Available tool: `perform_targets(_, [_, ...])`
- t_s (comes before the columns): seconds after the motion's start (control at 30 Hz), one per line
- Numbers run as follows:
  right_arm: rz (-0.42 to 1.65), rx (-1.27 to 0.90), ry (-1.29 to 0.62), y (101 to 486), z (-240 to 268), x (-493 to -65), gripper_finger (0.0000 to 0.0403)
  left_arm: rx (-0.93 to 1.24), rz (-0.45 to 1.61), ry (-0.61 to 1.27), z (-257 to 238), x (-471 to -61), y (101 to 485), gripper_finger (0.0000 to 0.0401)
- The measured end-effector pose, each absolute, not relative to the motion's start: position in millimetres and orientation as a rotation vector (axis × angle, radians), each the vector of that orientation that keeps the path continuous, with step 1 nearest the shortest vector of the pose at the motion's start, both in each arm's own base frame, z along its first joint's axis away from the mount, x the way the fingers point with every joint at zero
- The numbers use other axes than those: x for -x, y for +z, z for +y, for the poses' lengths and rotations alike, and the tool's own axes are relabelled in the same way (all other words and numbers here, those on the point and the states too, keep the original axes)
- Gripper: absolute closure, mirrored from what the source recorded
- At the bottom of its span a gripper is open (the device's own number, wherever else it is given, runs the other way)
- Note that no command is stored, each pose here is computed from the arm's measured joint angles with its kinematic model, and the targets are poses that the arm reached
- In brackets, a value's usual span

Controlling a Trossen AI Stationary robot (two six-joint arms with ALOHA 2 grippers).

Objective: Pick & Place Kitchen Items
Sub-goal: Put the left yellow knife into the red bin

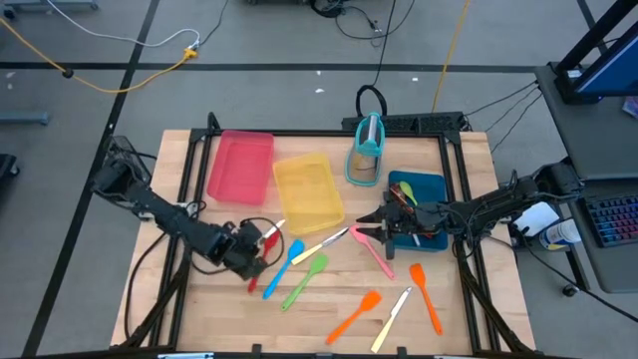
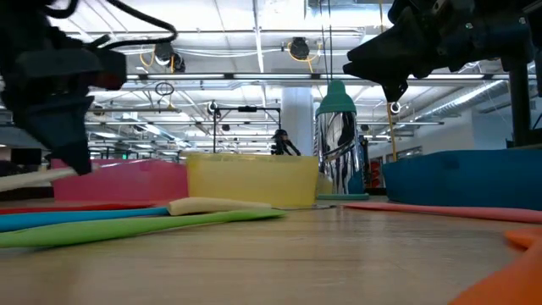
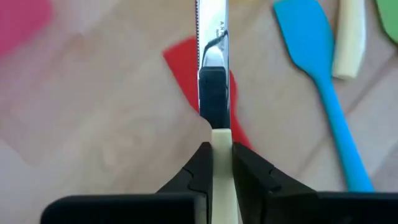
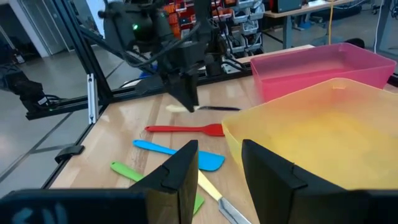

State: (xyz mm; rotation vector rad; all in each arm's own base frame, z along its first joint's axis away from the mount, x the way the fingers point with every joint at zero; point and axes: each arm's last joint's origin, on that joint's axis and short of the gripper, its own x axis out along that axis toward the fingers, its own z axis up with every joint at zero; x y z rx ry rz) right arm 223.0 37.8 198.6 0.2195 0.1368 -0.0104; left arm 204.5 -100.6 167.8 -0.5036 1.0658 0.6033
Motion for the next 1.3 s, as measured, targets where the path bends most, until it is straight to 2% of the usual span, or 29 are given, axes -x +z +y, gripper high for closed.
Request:
perform_targets(0.27, [0.137, -0.219, -0.012, 199, 38, -223, 0.0287, 0.398, 1.01, 0.584, -75, -232, 190, 0.0363])
perform_targets(0.47, [0.137, -0.219, -0.011, 199, 38, -223, 0.0287, 0.302, 1.05, 0.578, -61, -239, 208, 0.0361])
perform_targets(0.8, [0.137, -0.219, -0.012, 198, 38, -223, 0.0287, 0.078, 1.149, 0.924, -11, -230, 246, 0.0359])
perform_targets(1.13, [0.138, -0.219, -0.011, 199, 38, -223, 0.0287, 0.105, 1.247, 1.048, 68, -225, 243, 0.0359])
perform_targets(1.3, [0.138, -0.219, -0.012, 198, 38, -223, 0.0287, 0.219, 1.244, 0.938, 103, -223, 227, 0.036])
